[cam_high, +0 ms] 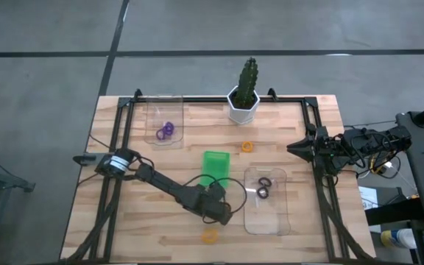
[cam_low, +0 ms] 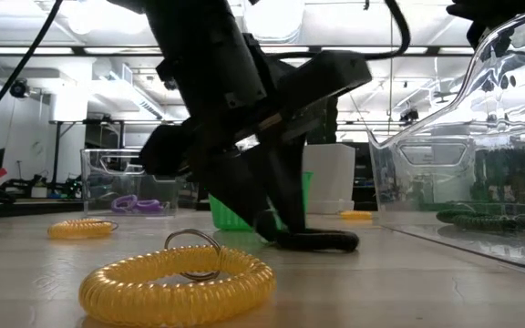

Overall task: Sort spring keychains
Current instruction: Put the black spring keychain into the bottom transparent bin

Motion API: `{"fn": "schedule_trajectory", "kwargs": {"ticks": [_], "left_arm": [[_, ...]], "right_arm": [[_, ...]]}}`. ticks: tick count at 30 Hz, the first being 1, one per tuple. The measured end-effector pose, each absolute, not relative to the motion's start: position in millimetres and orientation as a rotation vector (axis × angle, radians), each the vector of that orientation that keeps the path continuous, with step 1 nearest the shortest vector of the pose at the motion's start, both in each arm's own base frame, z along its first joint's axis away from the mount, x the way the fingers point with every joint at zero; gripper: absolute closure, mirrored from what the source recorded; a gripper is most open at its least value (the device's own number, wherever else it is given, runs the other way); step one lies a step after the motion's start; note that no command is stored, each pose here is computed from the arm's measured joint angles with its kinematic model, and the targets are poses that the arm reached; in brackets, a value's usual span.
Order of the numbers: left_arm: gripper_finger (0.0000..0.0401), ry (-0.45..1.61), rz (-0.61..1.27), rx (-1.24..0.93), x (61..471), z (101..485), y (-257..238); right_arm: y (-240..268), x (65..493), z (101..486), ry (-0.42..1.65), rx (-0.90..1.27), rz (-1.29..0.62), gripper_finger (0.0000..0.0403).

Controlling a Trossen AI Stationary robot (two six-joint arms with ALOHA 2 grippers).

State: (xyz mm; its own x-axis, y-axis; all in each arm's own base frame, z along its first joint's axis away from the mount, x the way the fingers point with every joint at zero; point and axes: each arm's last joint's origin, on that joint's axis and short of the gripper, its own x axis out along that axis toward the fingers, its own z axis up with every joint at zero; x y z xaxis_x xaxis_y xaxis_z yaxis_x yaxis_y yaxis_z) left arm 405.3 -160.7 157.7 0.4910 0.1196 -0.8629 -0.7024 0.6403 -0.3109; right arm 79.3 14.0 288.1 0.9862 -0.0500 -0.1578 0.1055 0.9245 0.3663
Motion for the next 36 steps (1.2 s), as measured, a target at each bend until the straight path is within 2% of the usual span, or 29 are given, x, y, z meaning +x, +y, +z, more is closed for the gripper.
{"fn": "schedule_trajectory", "kwargs": {"ticks": [36], "left_arm": [[0.0286, 0.997, 0.620, -0.797, 399.9, 152.4, -159.6]], "right_arm": [[14.0, 79.0, 286.8, 0.162, 0.334, -0.078, 0.0342]]}}
